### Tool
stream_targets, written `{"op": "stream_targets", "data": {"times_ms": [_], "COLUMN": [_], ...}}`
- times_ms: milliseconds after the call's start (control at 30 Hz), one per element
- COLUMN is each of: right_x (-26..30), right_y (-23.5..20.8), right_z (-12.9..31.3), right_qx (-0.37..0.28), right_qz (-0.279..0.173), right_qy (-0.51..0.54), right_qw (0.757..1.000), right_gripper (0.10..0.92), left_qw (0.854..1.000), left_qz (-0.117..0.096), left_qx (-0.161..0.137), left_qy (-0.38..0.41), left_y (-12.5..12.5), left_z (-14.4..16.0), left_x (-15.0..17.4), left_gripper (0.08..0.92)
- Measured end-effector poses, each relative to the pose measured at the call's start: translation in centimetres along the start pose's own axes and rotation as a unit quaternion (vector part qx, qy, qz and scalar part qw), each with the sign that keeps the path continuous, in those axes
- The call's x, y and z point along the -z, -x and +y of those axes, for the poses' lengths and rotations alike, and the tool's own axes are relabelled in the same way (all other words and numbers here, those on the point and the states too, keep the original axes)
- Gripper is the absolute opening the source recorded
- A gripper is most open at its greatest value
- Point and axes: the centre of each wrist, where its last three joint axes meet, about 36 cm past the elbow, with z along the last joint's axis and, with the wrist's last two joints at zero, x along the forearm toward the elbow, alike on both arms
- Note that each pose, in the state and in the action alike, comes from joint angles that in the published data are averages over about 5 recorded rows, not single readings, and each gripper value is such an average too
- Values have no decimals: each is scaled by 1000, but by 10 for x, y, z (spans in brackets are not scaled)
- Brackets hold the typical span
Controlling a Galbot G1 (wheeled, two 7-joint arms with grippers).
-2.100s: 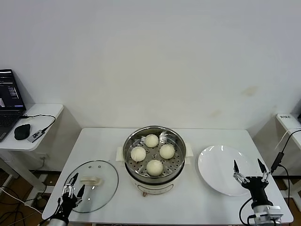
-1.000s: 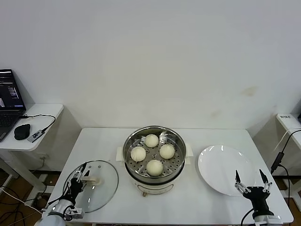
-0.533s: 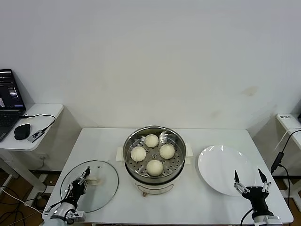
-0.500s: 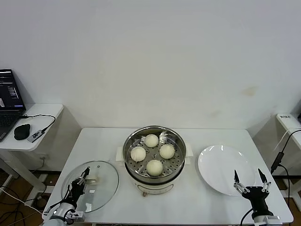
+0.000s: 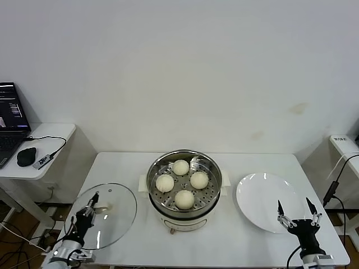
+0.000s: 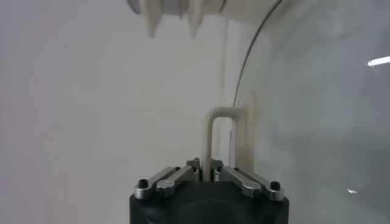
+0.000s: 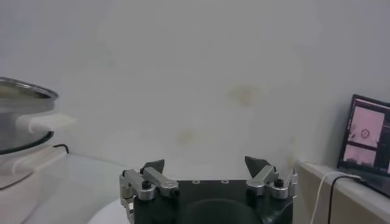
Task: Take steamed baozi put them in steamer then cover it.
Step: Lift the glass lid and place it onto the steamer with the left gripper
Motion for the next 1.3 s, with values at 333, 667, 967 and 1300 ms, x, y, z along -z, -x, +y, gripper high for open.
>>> {"op": "stream_targets", "data": {"times_ms": [333,667,967,1300], "right_x": [0,-2,-7,-15], "right_y": [2,-2,-7,-6], "right_z": [1,6,20,36], "right_qx": [7,10,17,21], "right_qz": [-1,4,13,23], "right_qy": [-5,-10,-14,-20], "right_qw": [1000,1000,1000,999], "right_gripper": [823,823,823,823], "left_qw": [999,999,998,997], "left_qz": [31,10,-29,-51], "left_qx": [17,26,10,13], "left_qy": [11,-26,-55,-51], "left_y": [10,35,61,94], "left_z": [62,127,152,166], "left_x": [-15,13,69,143], "left_gripper": [155,155,155,155]}}
